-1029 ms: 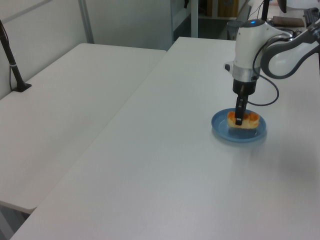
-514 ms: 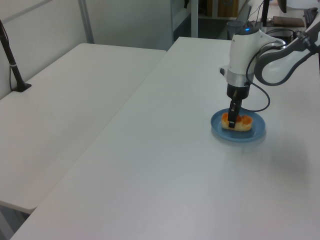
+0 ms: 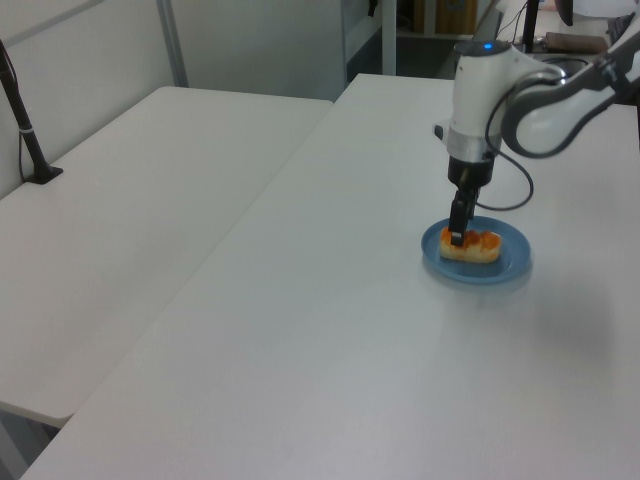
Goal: Put the bread on a plate
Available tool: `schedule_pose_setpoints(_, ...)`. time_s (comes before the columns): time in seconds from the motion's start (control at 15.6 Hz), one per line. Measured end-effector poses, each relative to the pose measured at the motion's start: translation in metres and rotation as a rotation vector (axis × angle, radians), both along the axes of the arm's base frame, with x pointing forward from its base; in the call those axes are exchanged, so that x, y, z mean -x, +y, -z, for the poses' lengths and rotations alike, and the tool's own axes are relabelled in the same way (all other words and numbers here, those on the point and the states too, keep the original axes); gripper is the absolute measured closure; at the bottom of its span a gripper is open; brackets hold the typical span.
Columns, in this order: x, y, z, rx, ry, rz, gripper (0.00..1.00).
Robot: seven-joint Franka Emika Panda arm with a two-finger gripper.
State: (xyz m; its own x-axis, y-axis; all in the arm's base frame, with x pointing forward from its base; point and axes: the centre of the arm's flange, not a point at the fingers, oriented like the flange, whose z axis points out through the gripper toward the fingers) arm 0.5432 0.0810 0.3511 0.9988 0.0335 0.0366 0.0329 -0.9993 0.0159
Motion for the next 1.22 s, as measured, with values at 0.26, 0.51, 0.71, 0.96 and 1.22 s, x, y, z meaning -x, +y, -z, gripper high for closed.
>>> schedule_pose_setpoints(0.26, -0.024, -0.015, -0.063, 0.01, 0.033, 0.033, 0.0)
schedule_pose_setpoints(0.51, -0.036, -0.035, -0.124, 0.046, 0.027, 0.053, 0.0)
schedule_pose_setpoints(0.71, -0.036, -0.052, -0.17, 0.072, 0.049, 0.043, 0.0)
schedule_pose_setpoints(0.96, -0.031, -0.074, -0.215, 0.073, 0.066, 0.024, 0.0)
schedule_pose_setpoints(1.22, -0.02, -0.075, -0.241, 0.07, 0.053, 0.027, 0.0)
